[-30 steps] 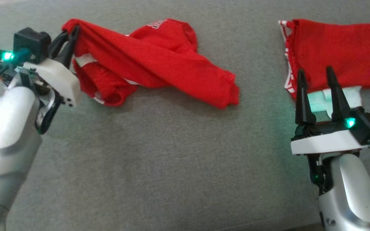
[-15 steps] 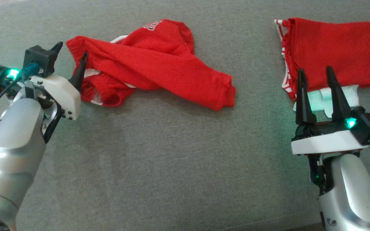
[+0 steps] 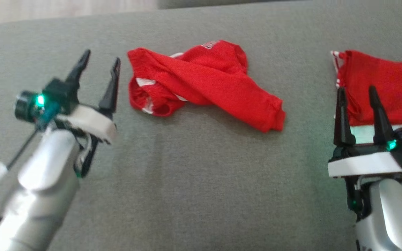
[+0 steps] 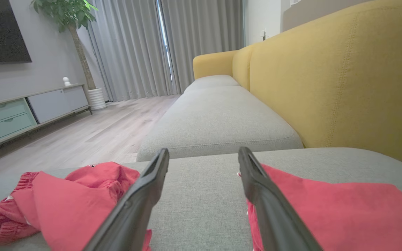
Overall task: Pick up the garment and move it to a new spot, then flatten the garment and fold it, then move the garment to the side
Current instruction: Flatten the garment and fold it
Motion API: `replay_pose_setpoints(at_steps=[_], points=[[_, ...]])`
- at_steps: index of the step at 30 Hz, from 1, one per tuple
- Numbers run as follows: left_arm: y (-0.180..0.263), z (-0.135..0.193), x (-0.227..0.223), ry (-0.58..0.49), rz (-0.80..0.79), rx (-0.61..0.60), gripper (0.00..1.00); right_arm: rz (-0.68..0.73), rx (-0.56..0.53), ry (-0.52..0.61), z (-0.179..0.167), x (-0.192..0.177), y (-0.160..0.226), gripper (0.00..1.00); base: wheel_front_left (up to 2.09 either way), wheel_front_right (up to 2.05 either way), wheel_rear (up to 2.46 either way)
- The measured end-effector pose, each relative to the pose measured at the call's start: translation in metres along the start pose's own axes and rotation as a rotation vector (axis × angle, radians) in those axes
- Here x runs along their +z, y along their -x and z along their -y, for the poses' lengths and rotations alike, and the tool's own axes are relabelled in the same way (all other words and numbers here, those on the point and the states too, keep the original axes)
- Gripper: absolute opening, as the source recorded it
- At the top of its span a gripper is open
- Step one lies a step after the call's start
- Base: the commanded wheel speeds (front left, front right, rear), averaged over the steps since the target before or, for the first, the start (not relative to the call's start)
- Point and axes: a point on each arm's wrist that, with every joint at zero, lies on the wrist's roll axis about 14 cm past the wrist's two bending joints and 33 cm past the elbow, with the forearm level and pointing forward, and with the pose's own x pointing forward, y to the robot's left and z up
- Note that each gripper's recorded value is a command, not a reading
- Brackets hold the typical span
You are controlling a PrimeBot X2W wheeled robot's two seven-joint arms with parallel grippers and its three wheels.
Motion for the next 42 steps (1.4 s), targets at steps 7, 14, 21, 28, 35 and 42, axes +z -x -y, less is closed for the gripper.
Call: replay_pose_setpoints(at_steps=[7, 14, 21, 28, 35, 42], points=[[0.045, 0.003, 0.014, 0.081, 0.101, 0.099, 1.0, 0.018, 0.045, -0.002, -0.017, 0.007, 0.001, 1.0, 0.0, 0.0, 0.0], [0.082, 0.019, 0.027, 0.171, 0.191, 0.181, 1.0, 0.016, 0.062, -0.003, -0.024, 0.008, 0.006, 1.0, 0.0, 0.0, 0.0], [0.097, 0.03, 0.017, 0.198, 0.192, 0.214, 1.0, 0.007, 0.06, -0.003, -0.023, 0.005, 0.01, 1.0, 0.0, 0.0, 0.0], [0.096, 0.026, 0.023, 0.187, 0.217, 0.216, 1.0, 0.003, 0.073, 0.001, -0.028, 0.004, 0.008, 1.0, 0.0, 0.0, 0.0], [0.095, 0.027, 0.014, 0.197, 0.199, 0.214, 1.0, -0.04, 0.177, 0.029, -0.06, -0.013, 0.005, 1.0, 0.0, 0.0, 0.0], [0.092, 0.025, 0.003, 0.215, 0.171, 0.225, 1.0, -0.214, 0.383, 0.144, -0.113, -0.068, 0.015, 1.0, 0.0, 0.0, 0.0]])
